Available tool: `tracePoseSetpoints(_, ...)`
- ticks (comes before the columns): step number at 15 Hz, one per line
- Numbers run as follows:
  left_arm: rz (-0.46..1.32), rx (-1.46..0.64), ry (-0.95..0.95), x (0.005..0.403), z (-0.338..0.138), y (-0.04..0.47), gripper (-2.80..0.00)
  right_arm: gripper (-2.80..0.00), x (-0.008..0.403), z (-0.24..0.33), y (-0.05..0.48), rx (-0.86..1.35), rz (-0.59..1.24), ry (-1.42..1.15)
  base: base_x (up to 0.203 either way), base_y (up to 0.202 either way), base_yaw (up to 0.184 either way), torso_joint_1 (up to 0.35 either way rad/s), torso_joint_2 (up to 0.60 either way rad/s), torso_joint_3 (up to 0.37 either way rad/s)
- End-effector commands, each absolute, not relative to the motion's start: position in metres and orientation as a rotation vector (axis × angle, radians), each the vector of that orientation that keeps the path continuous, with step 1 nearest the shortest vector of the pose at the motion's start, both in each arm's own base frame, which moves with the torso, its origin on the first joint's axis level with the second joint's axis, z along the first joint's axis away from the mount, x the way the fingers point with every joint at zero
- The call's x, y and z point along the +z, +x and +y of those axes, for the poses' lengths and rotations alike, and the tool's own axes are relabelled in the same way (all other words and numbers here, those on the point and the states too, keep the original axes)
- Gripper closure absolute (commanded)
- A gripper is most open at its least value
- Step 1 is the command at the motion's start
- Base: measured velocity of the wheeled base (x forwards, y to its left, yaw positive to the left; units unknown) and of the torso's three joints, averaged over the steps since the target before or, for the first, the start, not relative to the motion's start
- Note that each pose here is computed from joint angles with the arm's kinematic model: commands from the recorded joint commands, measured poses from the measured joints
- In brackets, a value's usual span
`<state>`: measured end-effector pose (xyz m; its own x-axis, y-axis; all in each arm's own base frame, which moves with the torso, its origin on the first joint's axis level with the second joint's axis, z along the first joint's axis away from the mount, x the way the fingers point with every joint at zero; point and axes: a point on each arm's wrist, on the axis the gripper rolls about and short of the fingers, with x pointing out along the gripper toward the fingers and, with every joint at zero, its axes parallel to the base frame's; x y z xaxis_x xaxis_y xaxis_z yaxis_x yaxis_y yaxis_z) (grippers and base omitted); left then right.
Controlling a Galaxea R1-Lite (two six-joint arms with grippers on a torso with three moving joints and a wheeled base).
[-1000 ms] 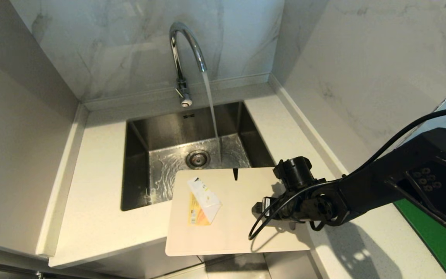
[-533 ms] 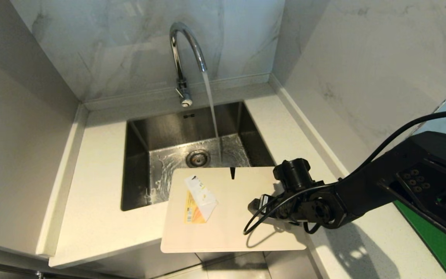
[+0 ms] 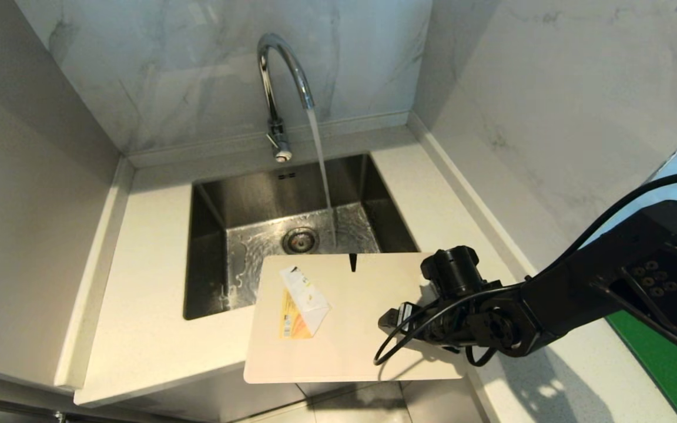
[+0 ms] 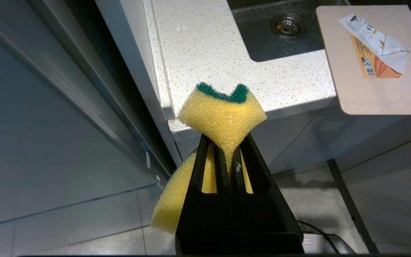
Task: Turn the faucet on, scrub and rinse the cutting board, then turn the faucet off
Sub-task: Pick up the cutting board
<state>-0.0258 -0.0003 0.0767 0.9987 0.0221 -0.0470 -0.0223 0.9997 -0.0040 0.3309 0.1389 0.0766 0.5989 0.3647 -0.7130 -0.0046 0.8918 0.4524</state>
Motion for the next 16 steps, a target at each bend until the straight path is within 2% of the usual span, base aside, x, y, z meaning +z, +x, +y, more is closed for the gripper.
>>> tracePoseSetpoints(1, 0.046, 0.024, -0.005, 0.076, 0.000, -0.026, 0.00, -2.80, 0.079, 0.139, 0.330, 0.228, 0.906, 0.444, 0.000, 0.000, 0.000, 0.000, 0.00, 0.000)
tracePoseSetpoints(16, 0.046, 0.023, -0.005, 0.076, 0.000, -0.026, 0.00, -2.80, 0.076, 0.166, 0.298, 0.334, 0.984, 0.416, 0.000, 0.000, 0.000, 0.000, 0.00, 0.000)
